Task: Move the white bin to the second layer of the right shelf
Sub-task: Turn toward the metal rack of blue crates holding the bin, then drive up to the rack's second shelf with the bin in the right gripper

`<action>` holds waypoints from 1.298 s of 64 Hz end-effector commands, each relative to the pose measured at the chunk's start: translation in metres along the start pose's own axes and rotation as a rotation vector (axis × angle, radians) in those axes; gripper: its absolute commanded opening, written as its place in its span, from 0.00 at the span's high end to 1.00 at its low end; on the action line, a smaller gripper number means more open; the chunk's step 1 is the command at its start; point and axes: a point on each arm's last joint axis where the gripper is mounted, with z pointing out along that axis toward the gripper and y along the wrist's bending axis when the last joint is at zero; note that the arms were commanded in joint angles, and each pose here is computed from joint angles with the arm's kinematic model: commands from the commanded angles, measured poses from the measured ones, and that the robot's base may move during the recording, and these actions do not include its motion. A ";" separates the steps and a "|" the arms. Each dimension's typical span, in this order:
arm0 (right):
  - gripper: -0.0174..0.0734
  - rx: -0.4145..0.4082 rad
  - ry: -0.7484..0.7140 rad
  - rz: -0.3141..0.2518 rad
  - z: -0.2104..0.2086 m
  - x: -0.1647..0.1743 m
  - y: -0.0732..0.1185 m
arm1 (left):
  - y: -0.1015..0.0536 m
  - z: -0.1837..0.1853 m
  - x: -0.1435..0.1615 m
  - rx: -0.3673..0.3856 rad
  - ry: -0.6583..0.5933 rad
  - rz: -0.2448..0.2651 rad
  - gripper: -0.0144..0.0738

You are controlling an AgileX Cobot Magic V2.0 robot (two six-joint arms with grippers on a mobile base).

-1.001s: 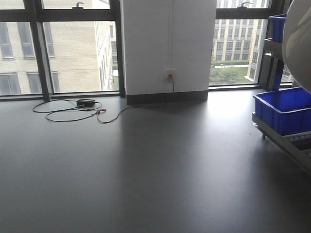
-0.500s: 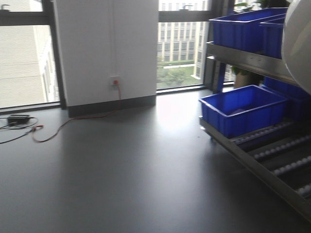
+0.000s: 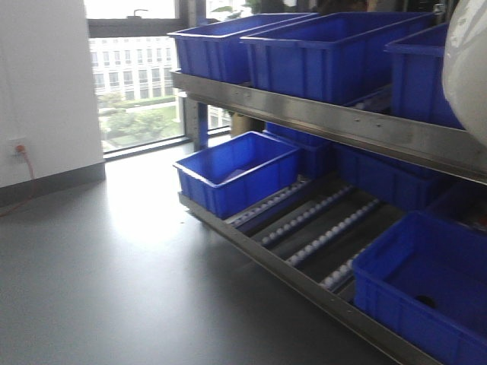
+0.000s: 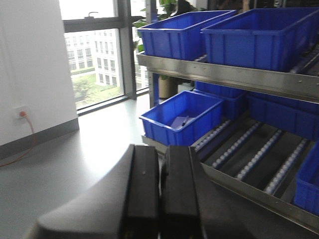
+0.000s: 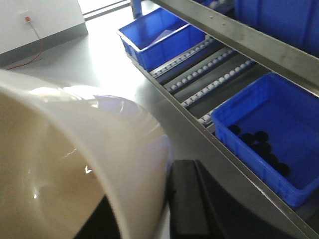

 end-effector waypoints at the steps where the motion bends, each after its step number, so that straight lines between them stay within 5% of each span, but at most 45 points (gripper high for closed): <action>1: 0.77 -0.018 -0.118 -0.003 -0.003 -0.018 0.003 | 0.000 0.000 0.004 -0.004 -0.061 -0.009 0.74; 83: 0.77 -0.018 -0.118 -0.003 -0.003 -0.018 0.003 | 0.000 0.000 0.004 -0.004 -0.061 -0.009 0.74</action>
